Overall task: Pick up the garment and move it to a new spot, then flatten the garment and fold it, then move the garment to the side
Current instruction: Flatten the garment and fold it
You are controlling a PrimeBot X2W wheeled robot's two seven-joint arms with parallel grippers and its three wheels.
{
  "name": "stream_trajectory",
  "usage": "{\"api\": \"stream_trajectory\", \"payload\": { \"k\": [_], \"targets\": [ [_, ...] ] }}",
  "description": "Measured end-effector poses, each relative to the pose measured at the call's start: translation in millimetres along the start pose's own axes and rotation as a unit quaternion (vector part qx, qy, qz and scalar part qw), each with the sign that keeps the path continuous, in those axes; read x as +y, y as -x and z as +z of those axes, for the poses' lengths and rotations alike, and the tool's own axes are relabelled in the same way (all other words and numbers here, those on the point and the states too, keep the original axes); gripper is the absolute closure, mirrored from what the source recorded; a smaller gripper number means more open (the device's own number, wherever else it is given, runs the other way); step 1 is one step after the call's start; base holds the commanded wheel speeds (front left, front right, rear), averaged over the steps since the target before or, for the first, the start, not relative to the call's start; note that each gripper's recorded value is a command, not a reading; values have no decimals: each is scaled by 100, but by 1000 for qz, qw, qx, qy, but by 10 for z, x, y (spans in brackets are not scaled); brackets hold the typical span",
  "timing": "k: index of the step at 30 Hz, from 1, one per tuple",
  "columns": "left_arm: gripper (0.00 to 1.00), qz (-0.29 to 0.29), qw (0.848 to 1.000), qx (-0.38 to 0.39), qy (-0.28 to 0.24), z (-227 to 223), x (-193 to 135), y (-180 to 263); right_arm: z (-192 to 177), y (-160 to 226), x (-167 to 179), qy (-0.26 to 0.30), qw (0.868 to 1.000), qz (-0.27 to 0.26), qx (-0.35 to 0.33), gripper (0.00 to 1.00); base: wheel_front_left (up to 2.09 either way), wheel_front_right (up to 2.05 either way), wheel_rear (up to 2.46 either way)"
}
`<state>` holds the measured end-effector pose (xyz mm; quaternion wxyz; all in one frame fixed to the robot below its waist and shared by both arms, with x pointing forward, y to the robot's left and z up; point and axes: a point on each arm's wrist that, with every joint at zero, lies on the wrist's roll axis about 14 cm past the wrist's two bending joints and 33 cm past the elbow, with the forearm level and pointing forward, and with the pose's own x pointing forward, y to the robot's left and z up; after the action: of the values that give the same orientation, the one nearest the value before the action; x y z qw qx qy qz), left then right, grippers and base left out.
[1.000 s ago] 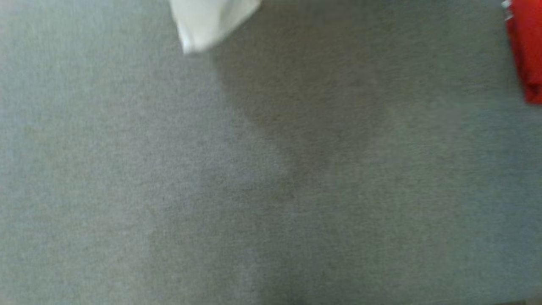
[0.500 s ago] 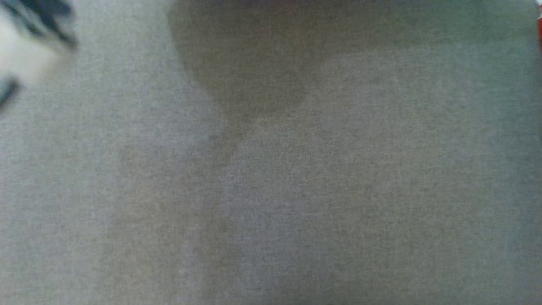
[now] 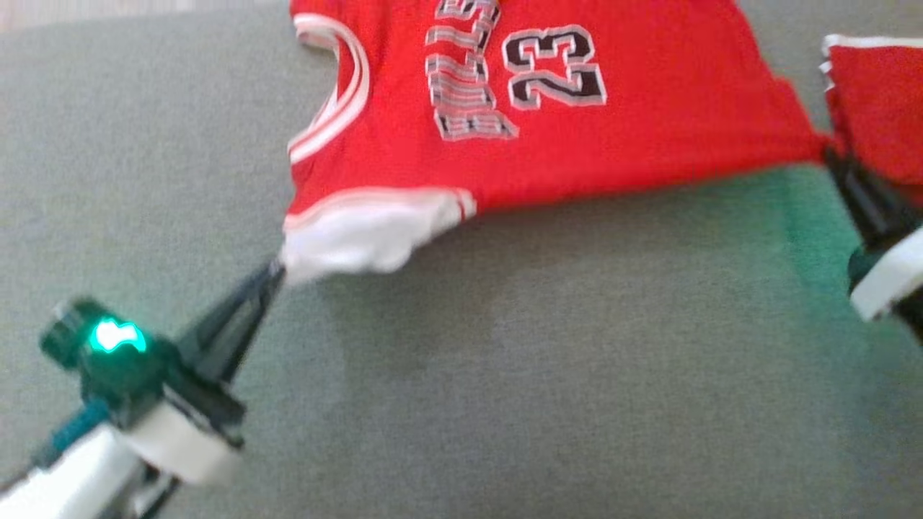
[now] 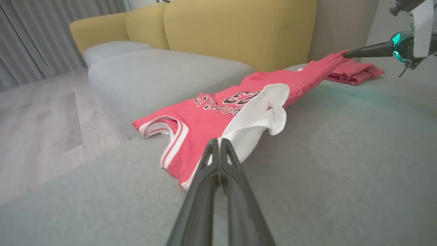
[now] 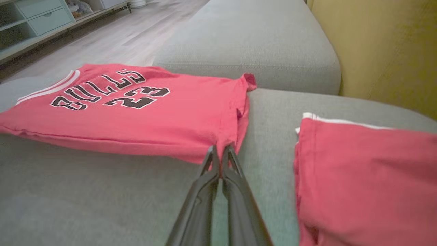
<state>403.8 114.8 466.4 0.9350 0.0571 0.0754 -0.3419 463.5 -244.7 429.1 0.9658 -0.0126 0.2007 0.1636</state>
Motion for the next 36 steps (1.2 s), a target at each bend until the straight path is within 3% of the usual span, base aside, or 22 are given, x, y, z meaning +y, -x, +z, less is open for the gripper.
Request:
{"api": "stream_trajectory", "payload": {
  "k": [5, 13, 25, 36],
  "targets": [
    [100, -13, 998, 31, 43, -233, -382, 263, -259, 309, 48, -18, 1000, -14, 11, 100, 0, 0, 0],
    [100, -32, 995, 56, 79, -381, -641, 461, -533, 569, 152, -37, 999, -16, 28, 100, 0, 0, 0],
    [100, -58, 998, 0, -25, 94, -115, -186, -263, 155, 132, -46, 999, -11, 9, 100, 0, 0, 0],
    [100, -38, 992, -38, -112, 523, 544, -899, 58, -347, -84, -38, 999, -18, -12, 100, 0, 0, 0]
  ]
}}
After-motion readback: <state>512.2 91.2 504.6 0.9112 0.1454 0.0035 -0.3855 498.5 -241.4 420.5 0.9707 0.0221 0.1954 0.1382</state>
